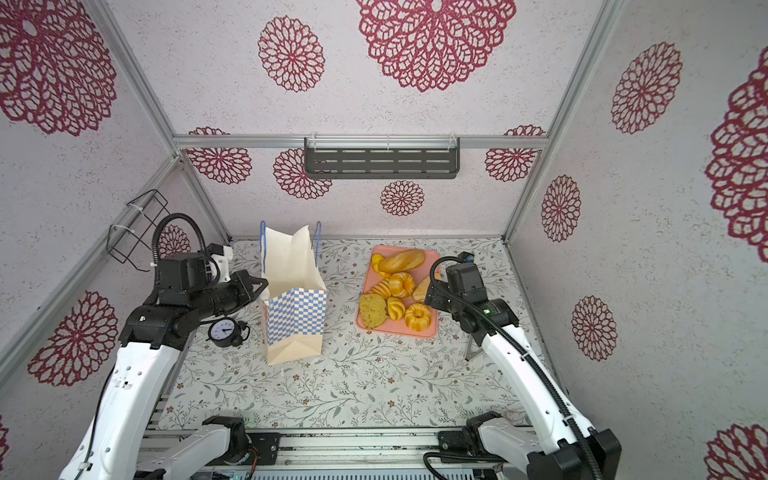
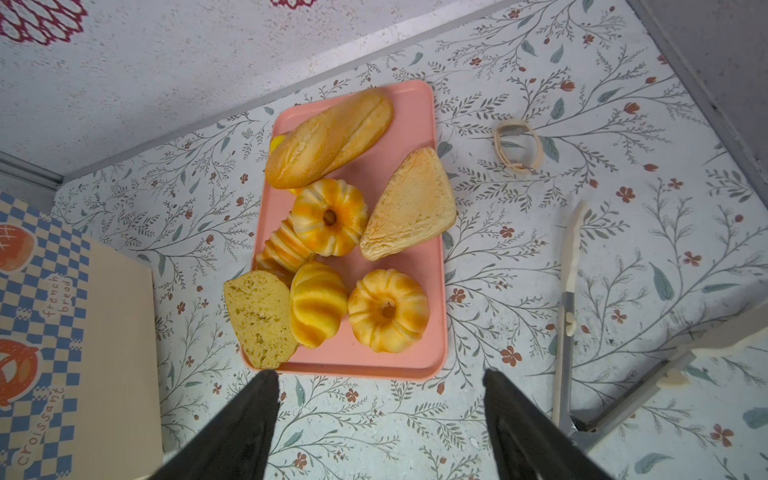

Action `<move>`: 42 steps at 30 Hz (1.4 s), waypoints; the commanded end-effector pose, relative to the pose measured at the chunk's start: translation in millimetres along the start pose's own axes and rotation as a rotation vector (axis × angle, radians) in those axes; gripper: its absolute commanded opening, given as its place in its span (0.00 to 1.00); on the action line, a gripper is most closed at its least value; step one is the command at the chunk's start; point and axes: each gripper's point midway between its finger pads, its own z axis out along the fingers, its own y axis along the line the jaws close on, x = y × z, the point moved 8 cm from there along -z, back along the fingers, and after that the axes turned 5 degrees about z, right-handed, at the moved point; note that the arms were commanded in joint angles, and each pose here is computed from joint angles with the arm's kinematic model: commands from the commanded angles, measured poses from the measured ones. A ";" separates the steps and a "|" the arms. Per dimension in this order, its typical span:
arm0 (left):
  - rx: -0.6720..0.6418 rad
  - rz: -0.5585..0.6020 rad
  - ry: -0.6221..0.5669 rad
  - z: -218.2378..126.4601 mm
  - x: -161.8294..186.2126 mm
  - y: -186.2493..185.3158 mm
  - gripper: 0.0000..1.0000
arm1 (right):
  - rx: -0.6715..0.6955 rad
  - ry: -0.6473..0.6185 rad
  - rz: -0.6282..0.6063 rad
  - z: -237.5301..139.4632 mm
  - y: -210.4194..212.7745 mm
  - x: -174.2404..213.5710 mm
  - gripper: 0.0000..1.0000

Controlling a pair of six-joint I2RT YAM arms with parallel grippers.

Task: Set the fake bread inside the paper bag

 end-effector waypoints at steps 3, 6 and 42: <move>0.248 0.010 0.014 -4.3 -3.4 -23.9 0.00 | 0.017 0.015 -0.004 1.0 -9.2 -1.4 0.80; 0.264 0.004 0.030 -6.9 2.7 -23.3 0.00 | 0.023 0.016 -0.003 2.8 -10.6 -2.9 0.80; -0.073 -0.026 0.038 -24.3 31.2 24.1 0.98 | 0.095 0.028 -0.005 2.5 -25.0 -6.6 0.78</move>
